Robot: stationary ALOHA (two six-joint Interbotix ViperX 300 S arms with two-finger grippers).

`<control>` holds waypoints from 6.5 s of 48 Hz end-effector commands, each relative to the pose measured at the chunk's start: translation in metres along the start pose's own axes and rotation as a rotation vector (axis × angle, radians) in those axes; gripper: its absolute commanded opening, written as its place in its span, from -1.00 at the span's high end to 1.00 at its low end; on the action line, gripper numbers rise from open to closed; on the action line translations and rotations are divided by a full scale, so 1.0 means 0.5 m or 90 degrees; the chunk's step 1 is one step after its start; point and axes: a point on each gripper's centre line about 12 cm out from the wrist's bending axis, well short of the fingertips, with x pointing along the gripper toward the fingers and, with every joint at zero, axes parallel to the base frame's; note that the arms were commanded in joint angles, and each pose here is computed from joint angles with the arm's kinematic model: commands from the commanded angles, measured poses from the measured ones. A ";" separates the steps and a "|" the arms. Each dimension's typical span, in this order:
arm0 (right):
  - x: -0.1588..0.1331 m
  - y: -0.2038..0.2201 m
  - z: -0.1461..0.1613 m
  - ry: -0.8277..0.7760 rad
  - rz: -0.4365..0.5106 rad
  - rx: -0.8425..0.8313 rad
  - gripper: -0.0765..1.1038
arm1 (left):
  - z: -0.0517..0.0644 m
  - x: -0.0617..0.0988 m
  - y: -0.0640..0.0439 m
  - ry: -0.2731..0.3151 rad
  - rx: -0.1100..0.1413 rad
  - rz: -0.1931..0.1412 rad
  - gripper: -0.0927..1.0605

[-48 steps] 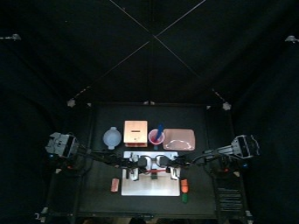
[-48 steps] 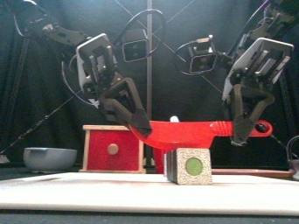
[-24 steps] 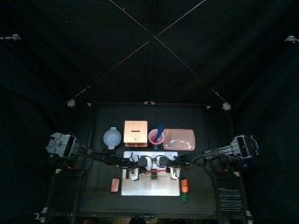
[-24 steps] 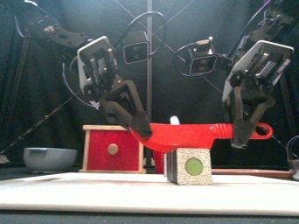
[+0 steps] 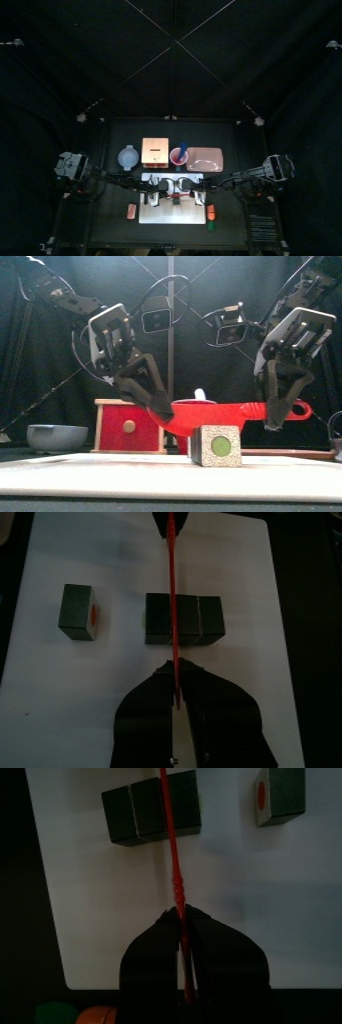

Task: Place sushi on board then cut the sushi with the knife then place the pieces on the plate
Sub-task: Cut the sushi into 4 pieces

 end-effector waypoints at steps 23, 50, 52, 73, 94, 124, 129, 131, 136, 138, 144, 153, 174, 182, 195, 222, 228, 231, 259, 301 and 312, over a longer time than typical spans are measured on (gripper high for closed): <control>0.027 -0.012 -0.011 0.025 -0.011 0.008 0.29 | -0.003 0.024 0.006 0.008 0.001 0.005 0.07; 0.020 -0.032 -0.001 0.016 -0.022 0.013 0.29 | 0.002 0.024 0.031 0.007 0.010 0.019 0.07; 0.019 -0.032 0.000 0.016 -0.022 0.013 0.29 | 0.002 0.024 0.031 0.007 0.010 0.019 0.07; -0.060 -0.006 0.044 -0.056 0.003 0.005 0.29 | 0.069 -0.037 0.005 -0.065 0.022 -0.002 0.07; -0.052 0.032 0.030 -0.049 0.032 0.002 0.29 | 0.058 -0.025 -0.051 -0.056 0.014 -0.036 0.07; -0.034 0.042 0.024 -0.043 0.040 0.013 0.29 | 0.048 -0.015 -0.054 -0.045 0.011 -0.036 0.07; -0.029 0.041 0.022 -0.040 0.038 0.013 0.29 | 0.044 -0.013 -0.053 -0.043 0.011 -0.035 0.07; -0.027 0.041 0.022 -0.039 0.038 0.013 0.29 | 0.044 -0.012 -0.053 -0.042 0.011 -0.035 0.07; -0.022 0.040 0.019 -0.034 0.036 0.014 0.29 | 0.040 -0.009 -0.052 -0.037 0.011 -0.034 0.07; -0.020 0.040 0.019 -0.032 0.036 0.012 0.29 | 0.037 -0.006 -0.050 -0.034 0.011 -0.032 0.07; -0.010 0.041 0.013 -0.021 0.036 0.017 0.29 | 0.031 -0.001 -0.050 -0.026 0.011 -0.031 0.07; 0.003 0.043 0.007 -0.008 0.035 0.017 0.29 | 0.021 0.008 -0.047 -0.016 0.004 -0.028 0.07; -0.027 0.045 0.034 -0.041 0.036 -0.003 0.29 | 0.016 0.008 -0.045 -0.012 0.003 -0.026 0.07; -0.043 0.048 0.042 -0.057 0.040 -0.005 0.29 | 0.015 0.008 -0.045 -0.011 0.003 -0.026 0.07; -0.058 0.051 0.052 -0.073 0.045 -0.007 0.29 | 0.016 0.008 -0.042 -0.012 0.004 -0.025 0.07; -0.055 0.049 0.050 -0.072 0.043 -0.006 0.29 | 0.033 -0.008 -0.043 -0.029 0.005 -0.028 0.07; -0.056 0.050 0.051 -0.074 0.044 -0.007 0.29 | 0.040 -0.015 -0.044 -0.035 0.005 -0.030 0.07; -0.057 0.050 0.052 -0.076 0.044 -0.007 0.29 | 0.040 -0.017 -0.045 -0.034 0.006 -0.030 0.07; -0.043 0.046 0.039 -0.059 0.040 -0.002 0.29 | 0.030 -0.007 -0.043 -0.022 0.011 -0.027 0.07; 0.016 0.048 -0.003 0.014 0.037 0.024 0.29 | 0.003 0.017 -0.040 0.006 0.002 -0.022 0.07; 0.020 0.064 -0.006 0.019 0.047 0.026 0.29 | -0.002 0.017 -0.049 0.010 -0.010 -0.026 0.07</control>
